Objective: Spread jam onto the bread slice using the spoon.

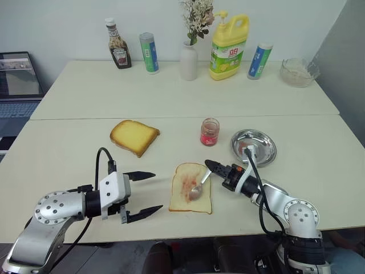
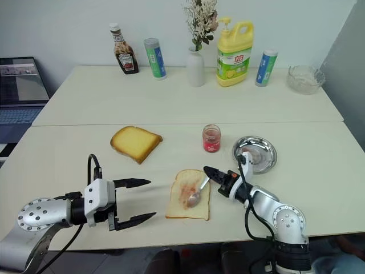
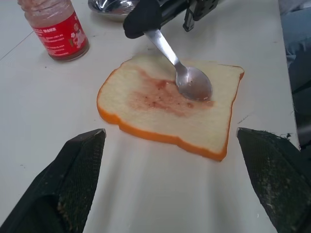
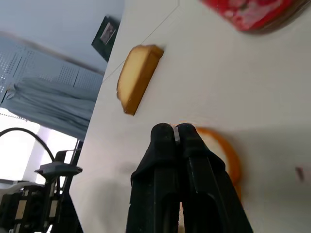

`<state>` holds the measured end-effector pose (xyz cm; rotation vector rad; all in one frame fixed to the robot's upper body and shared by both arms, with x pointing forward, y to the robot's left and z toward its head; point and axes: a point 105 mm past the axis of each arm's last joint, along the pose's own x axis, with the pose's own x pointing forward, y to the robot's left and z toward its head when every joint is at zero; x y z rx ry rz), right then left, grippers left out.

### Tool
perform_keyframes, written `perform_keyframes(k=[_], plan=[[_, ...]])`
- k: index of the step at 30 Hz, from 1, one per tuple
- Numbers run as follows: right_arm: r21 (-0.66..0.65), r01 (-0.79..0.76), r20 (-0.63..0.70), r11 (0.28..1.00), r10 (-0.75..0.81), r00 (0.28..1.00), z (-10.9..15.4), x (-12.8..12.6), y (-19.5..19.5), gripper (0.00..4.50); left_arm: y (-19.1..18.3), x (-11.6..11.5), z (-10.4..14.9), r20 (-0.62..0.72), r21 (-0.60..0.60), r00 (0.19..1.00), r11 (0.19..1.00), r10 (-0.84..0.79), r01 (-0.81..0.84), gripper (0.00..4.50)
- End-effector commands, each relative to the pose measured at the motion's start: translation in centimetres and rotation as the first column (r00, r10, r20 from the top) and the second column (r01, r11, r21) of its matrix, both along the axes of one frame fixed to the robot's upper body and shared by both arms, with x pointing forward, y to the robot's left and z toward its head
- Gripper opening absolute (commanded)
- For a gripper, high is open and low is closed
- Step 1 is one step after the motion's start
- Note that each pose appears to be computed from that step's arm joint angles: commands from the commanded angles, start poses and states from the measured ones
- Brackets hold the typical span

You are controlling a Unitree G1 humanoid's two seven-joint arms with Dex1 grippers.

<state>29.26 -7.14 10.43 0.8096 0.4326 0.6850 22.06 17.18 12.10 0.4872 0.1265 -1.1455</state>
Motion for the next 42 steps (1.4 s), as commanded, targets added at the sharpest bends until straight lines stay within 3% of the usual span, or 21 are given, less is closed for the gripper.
perform_keyframes(k=[1, 5, 9, 15, 20, 24, 26, 30, 34, 42], plan=[[0.010, 0.161, 0.028, 0.987, -0.161, 0.986, 0.6, 2.2, -1.7, 0.04, -0.5, -0.1, 0.4, 0.026, -0.006, 0.999, 1.000, -0.019, 0.020, 4.50], [0.027, 0.268, 0.005, 0.963, -0.268, 0.963, 0.4, 3.7, -2.8, 0.04, -0.6, -0.1, 0.4, 0.026, -0.006, 0.999, 1.000, -0.023, 0.023, 4.50], [0.043, 0.257, -0.016, 0.965, -0.257, 0.966, 0.4, 3.8, -2.5, 0.04, -0.6, -0.4, 0.2, 0.016, -0.004, 0.999, 1.000, -0.029, 0.030, 4.50], [0.103, -0.094, 0.019, 0.990, 0.092, 0.996, 1.8, -1.0, 1.3, 0.04, -0.9, -0.5, 0.3, 0.015, -0.008, 0.999, 0.999, -0.033, 0.033, 4.50], [0.072, -0.205, 0.054, 0.976, 0.201, 0.978, 2.1, -2.6, 1.3, 0.04, -1.0, -0.4, 0.3, 0.017, -0.008, 0.999, 0.999, -0.032, 0.032, 4.50], [0.064, -0.175, 0.081, 0.982, 0.170, 0.982, 2.6, -1.9, 1.4, 0.04, -1.2, -0.6, 0.3, 0.012, -0.009, 0.999, 0.999, -0.039, 0.039, 4.50], [0.098, -0.046, 0.076, 0.994, 0.038, 0.996, 3.0, 0.3, 0.5, 0.04, -1.2, -0.6, 0.3, 0.014, -0.010, 0.999, 0.999, -0.039, 0.039, 4.50], [0.141, 0.075, 0.023, 0.987, -0.079, 0.997, 2.7, 2.0, -0.1, 0.04, -1.2, -0.6, 0.3, 0.015, -0.009, 0.999, 0.999, -0.039, 0.039, 4.50], [0.105, 0.032, 0.003, 0.994, -0.033, 0.999, 1.8, 1.5, 0.8, 0.04, -1.2, -0.6, 0.4, 0.016, -0.008, 0.999, 0.999, -0.040, 0.040, 4.50], [0.016, -0.176, 0.018, 0.984, 0.175, 0.984, 0.7, -1.8, 2.4, 0.04, -1.3, -0.5, 0.5, 0.020, -0.005, 0.999, 0.999, -0.039, 0.039, 4.50]])
